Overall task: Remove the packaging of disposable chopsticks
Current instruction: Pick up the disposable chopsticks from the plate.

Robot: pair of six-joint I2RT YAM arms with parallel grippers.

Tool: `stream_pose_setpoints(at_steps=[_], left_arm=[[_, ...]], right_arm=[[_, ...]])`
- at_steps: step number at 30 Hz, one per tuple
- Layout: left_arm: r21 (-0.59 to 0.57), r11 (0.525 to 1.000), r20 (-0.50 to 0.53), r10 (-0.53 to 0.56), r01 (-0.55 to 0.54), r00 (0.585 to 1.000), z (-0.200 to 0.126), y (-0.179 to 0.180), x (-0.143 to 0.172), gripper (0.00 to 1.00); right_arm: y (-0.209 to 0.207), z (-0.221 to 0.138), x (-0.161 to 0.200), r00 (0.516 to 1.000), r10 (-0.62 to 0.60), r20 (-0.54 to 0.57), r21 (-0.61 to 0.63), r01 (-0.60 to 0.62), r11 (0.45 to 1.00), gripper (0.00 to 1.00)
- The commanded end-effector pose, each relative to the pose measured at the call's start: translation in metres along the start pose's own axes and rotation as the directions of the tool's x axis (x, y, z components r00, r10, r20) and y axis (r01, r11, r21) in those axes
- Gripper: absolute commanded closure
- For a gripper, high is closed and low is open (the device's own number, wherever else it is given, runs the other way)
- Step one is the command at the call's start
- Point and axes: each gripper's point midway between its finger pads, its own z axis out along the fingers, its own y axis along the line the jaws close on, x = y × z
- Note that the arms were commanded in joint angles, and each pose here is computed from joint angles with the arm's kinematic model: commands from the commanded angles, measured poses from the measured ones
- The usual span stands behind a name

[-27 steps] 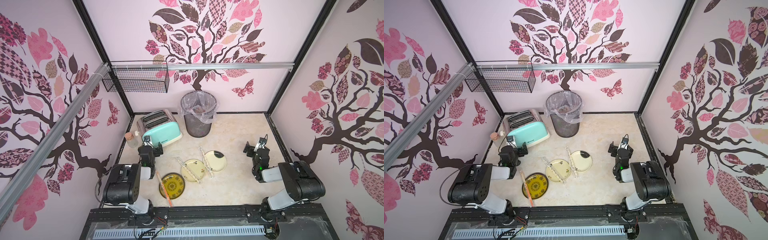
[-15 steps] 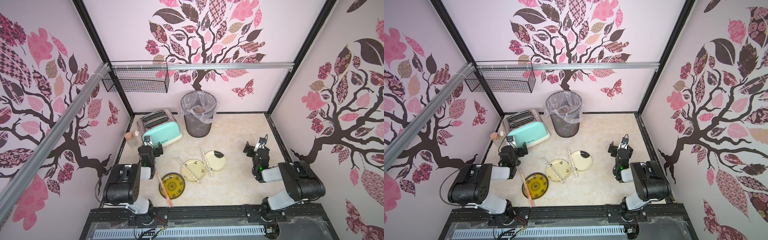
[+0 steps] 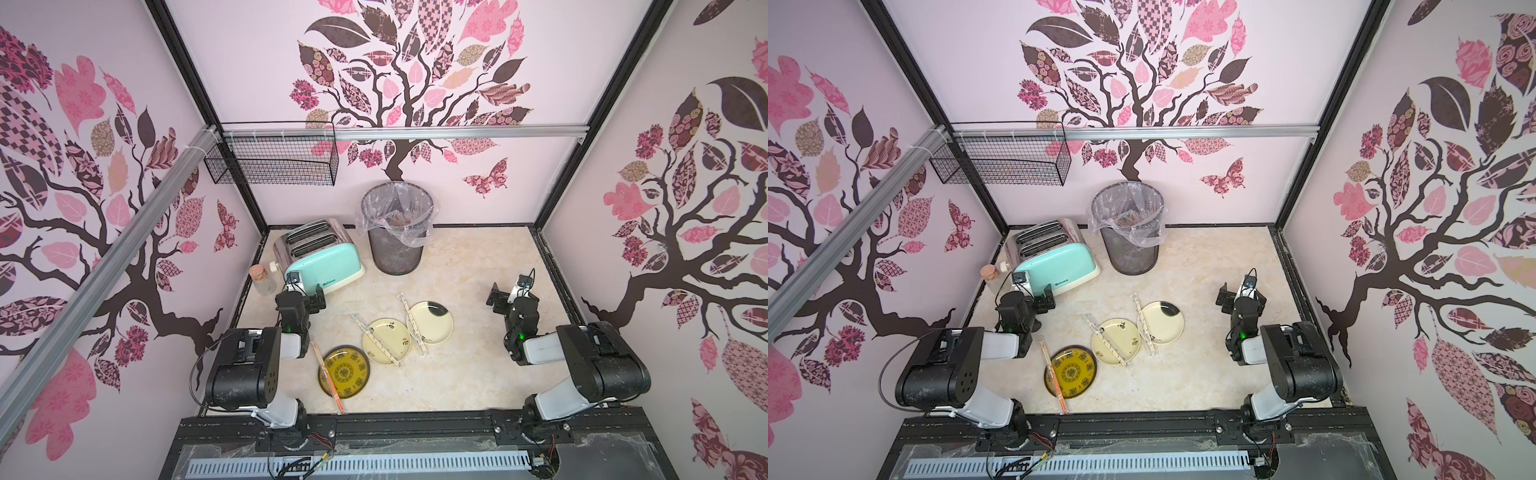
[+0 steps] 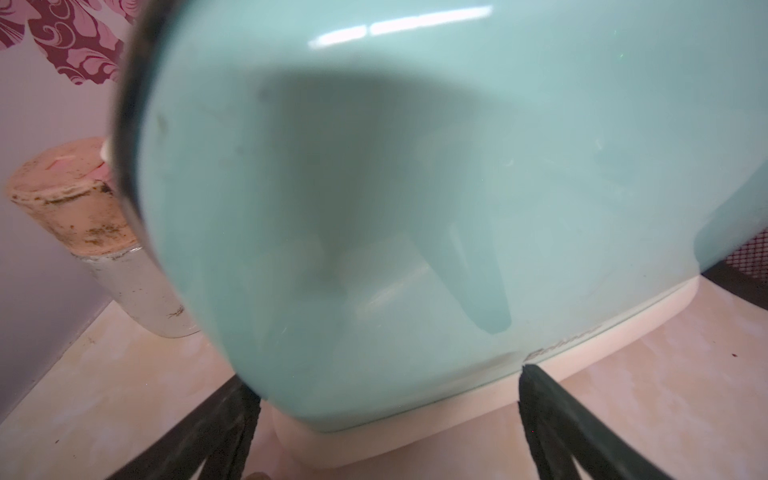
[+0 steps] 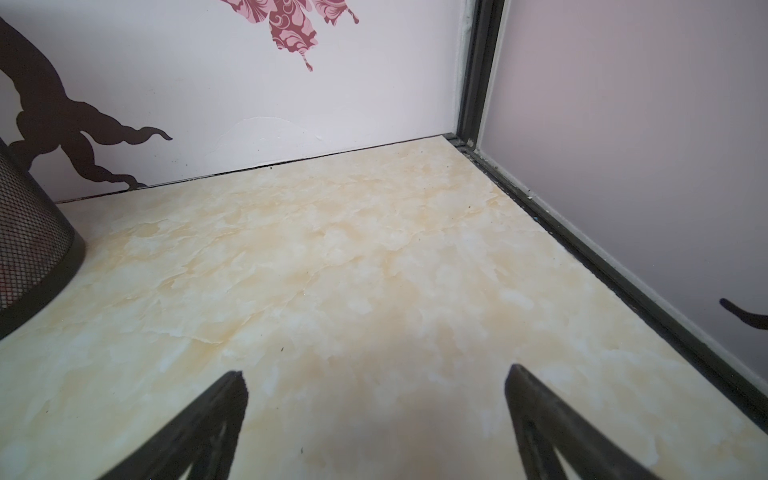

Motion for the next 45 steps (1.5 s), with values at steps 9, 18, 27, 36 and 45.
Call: stream_pose_setpoints(at_steps=[9,18,27,36,45], left_arm=[[-0.235,0.97,0.064,-0.052,0.065,0.997,-0.064,0.018,-0.089,0.16],[0.396,0.896,-0.01,-0.215,0.201,0.976,-0.123,-0.117,-0.135,0.36],[0.855,0.519,-0.149,0.243,0.001,0.958,-0.223,-0.242,-0.11,0.35],[0.867,0.498,-0.238,0.421,-0.003,0.875,-0.216,-0.241,-0.059,0.36],[0.862,0.506,-0.292,0.472,0.015,0.832,-0.211,-0.239,-0.042,0.38]], right_arm=[[0.007,-0.016,-0.049,0.966,0.231,-0.117,0.033,-0.229,0.973,0.01],[0.121,-0.055,-0.041,0.869,0.19,-0.457,-0.351,-0.373,0.859,0.19],[0.213,-0.107,0.041,0.719,-0.194,-0.668,-0.551,-0.302,0.778,0.3],[0.244,-0.122,0.094,0.598,-0.349,-0.721,-0.598,-0.284,0.75,0.41],[0.257,-0.12,0.102,0.581,-0.391,-0.713,-0.621,-0.266,0.738,0.45]])
